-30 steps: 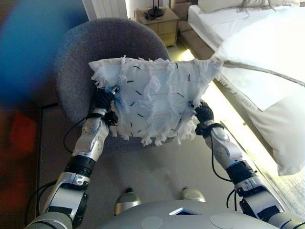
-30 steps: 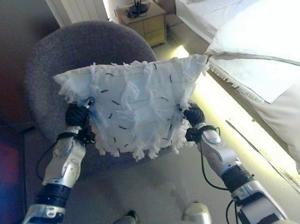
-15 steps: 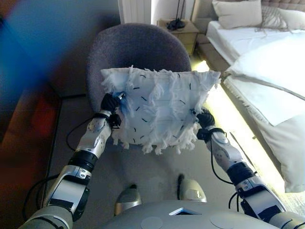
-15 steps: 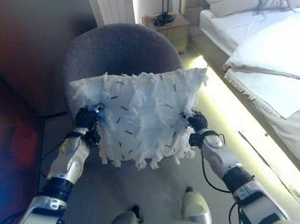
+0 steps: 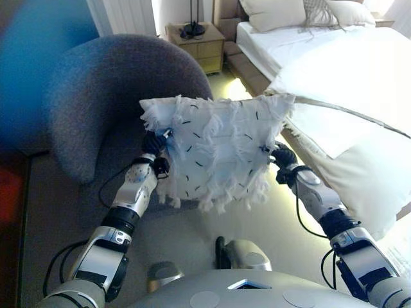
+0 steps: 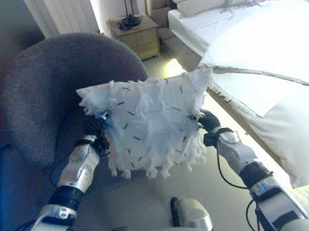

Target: Pick up the cushion and take it to the sofa

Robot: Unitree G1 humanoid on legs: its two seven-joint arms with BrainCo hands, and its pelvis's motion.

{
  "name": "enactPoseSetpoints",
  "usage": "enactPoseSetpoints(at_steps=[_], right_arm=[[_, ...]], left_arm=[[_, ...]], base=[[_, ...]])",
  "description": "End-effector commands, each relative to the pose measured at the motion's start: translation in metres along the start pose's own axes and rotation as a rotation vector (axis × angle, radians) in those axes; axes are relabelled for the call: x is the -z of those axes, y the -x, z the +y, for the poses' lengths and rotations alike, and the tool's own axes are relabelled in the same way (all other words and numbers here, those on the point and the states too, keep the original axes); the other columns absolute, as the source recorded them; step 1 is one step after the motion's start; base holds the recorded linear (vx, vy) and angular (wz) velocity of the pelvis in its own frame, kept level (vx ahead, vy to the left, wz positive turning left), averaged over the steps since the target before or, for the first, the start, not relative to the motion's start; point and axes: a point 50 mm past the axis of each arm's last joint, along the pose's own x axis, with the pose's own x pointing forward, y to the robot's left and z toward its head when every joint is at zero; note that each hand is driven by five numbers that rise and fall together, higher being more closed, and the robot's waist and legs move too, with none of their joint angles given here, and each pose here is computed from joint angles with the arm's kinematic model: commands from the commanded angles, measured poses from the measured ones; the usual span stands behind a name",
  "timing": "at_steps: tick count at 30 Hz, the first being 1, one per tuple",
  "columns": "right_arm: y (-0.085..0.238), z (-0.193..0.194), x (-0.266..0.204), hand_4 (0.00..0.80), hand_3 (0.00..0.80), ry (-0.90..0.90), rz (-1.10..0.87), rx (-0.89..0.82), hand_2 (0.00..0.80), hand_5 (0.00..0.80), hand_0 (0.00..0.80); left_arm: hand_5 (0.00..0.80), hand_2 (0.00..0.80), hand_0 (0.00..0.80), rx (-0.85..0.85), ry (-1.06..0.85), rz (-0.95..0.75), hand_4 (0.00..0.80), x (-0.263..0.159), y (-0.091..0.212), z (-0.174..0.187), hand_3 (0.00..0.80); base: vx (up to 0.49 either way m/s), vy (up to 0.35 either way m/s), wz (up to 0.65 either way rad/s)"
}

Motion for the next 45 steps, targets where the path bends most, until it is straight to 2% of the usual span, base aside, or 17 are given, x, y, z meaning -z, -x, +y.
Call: enactPoseSetpoints(at_steps=[1, 7, 17, 24, 30, 37, 45], right_arm=[[-0.013, 0.036, -0.050, 0.800, 0.800, -0.029, -0.206, -0.164, 0.800, 0.800, 0.800], [-0.021, 0.056, -0.049, 0.800, 0.800, -0.028, -0.181, -0.156, 0.800, 0.800, 0.800], [-0.020, 0.058, -0.050, 0.800, 0.800, -0.012, -0.184, -0.168, 0.800, 0.800, 0.800], [-0.018, 0.064, -0.047, 0.800, 0.800, -0.089, -0.216, -0.152, 0.800, 0.800, 0.800], [-0.013, 0.076, -0.025, 0.800, 0.800, -0.113, -0.186, -0.130, 0.800, 0.800, 0.800], [-0.012, 0.075, -0.022, 0.800, 0.800, -0.099, -0.169, -0.150, 0.800, 0.800, 0.800], [-0.008, 0.089, -0.010, 0.800, 0.800, 0.001, -0.120, -0.265, 0.800, 0.800, 0.800]], left_arm=[[0.800, 0.800, 0.800, 0.120, 0.035, -0.235, 0.800, -0.055, -0.009, -0.026, 0.800], [0.800, 0.800, 0.800, 0.111, 0.072, -0.223, 0.800, -0.059, -0.012, -0.021, 0.800], [0.800, 0.800, 0.800, 0.092, 0.053, -0.228, 0.800, -0.060, -0.027, -0.026, 0.800], [0.800, 0.800, 0.800, 0.111, -0.004, -0.217, 0.800, -0.061, -0.027, -0.025, 0.800], [0.800, 0.800, 0.800, 0.116, 0.036, -0.202, 0.800, -0.055, -0.023, -0.021, 0.800], [0.800, 0.800, 0.800, 0.102, 0.026, -0.188, 0.800, -0.049, -0.020, -0.026, 0.800], [0.800, 0.800, 0.800, -0.021, 0.016, -0.139, 0.800, -0.030, -0.011, -0.003, 0.800]], base=[[0.276, -0.033, -0.08], [0.286, 0.054, -0.04], [0.209, 0.157, -0.29], [0.191, 0.204, 0.21], [0.201, 0.224, 0.04], [0.178, -0.126, -0.12], [0.238, -0.124, 0.21]])
